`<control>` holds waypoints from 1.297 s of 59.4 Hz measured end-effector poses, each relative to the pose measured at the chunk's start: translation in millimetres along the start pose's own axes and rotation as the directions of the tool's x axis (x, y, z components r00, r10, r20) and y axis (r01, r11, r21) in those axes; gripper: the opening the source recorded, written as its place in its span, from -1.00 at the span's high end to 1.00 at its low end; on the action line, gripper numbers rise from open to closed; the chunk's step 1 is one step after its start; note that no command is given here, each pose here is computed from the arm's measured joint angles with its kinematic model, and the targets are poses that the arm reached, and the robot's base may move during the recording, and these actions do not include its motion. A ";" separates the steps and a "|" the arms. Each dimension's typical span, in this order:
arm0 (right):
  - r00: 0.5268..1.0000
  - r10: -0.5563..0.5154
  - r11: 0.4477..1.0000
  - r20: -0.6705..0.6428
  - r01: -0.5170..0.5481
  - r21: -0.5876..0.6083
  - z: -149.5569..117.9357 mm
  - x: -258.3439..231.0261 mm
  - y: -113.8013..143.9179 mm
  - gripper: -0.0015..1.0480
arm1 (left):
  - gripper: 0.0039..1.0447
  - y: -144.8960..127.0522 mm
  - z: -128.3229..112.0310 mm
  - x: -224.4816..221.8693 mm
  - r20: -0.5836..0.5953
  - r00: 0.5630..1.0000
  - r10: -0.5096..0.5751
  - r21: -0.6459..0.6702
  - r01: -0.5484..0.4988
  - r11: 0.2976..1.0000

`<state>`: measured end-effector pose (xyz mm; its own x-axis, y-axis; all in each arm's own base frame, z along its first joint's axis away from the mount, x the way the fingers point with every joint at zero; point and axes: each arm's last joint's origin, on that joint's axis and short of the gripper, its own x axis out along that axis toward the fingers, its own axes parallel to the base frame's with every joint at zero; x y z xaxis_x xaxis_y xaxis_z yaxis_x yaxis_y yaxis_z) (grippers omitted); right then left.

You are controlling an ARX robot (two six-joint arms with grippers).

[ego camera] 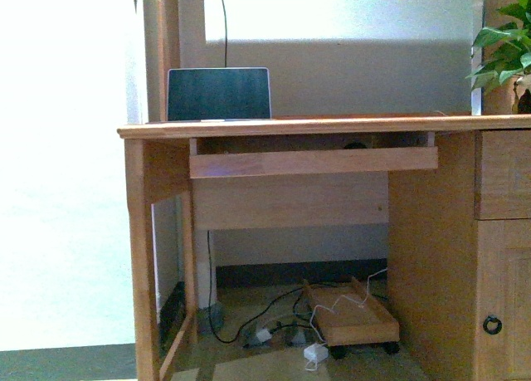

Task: Place mouse

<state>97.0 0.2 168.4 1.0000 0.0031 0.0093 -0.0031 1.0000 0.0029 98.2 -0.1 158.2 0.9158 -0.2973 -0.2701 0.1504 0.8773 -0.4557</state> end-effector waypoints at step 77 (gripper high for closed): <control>1.000 0.000 1.000 0.000 0.000 0.000 0.0 0.0 0.0 -0.86 | -0.53 -3.6 6.9 -3.1 0.374 0.915 0.152 0.364 -0.296 0.883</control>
<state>97.0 0.2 168.4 1.0000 0.0027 0.0093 -0.0027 1.0000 0.0029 97.4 0.3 166.5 1.0000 0.0023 0.0013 -0.0023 0.9999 -0.0135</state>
